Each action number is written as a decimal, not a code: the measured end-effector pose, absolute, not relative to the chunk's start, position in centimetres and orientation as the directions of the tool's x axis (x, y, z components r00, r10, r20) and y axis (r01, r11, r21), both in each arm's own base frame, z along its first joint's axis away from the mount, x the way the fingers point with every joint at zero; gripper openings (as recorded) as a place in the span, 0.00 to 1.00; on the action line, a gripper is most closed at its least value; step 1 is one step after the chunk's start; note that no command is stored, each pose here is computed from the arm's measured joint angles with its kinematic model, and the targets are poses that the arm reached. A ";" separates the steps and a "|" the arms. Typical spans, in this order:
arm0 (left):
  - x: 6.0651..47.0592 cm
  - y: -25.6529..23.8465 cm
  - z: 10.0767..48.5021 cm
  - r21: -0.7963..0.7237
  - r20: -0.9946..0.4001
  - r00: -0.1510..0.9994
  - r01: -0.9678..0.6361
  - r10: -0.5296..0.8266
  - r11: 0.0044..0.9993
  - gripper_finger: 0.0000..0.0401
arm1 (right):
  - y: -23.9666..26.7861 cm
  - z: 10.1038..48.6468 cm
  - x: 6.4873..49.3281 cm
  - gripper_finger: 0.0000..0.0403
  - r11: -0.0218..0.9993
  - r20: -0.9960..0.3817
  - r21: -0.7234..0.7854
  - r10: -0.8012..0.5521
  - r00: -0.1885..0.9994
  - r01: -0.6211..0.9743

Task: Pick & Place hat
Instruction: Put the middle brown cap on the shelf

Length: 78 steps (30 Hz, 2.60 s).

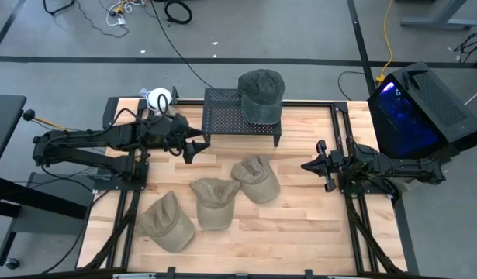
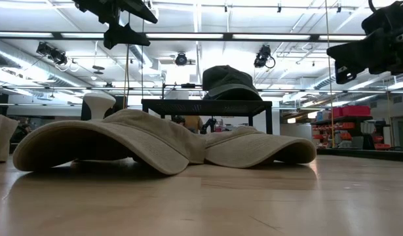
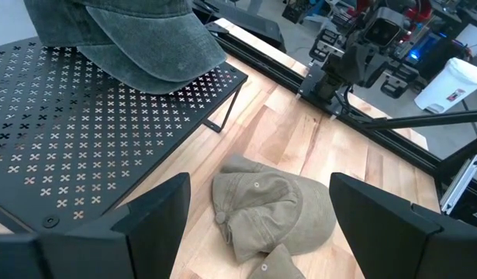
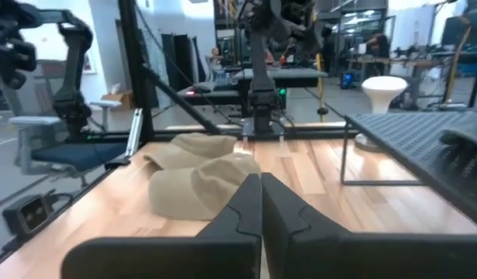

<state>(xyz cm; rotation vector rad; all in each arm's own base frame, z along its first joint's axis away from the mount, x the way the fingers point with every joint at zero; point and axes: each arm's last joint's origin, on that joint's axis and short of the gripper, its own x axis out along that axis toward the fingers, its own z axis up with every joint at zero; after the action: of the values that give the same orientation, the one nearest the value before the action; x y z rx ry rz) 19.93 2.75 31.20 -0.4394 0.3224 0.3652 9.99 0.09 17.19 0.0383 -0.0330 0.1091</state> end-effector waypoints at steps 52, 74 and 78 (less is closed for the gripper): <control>19.9 2.8 31.2 -0.315 -0.373 0.882 -0.413 0.288 0.855 0.79 | 0.1 17.2 9.7 0.06 0.990 0.044 0.090 0.109 0.993 -0.112; 20.0 2.7 31.4 -0.413 -0.363 0.896 -0.401 0.256 0.818 0.79 | 0.1 17.2 9.7 0.06 0.990 0.043 0.090 0.109 0.993 -0.112; 20.0 2.6 31.4 -0.421 -0.359 0.906 -0.370 0.222 0.828 0.79 | 0.1 17.2 9.7 0.06 0.990 0.044 0.090 0.109 0.993 -0.112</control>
<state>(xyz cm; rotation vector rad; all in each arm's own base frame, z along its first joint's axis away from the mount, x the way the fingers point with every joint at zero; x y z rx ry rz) 20.03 2.63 31.42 -0.5048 0.3038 0.3193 9.66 0.11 17.19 0.0921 -0.0387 0.1107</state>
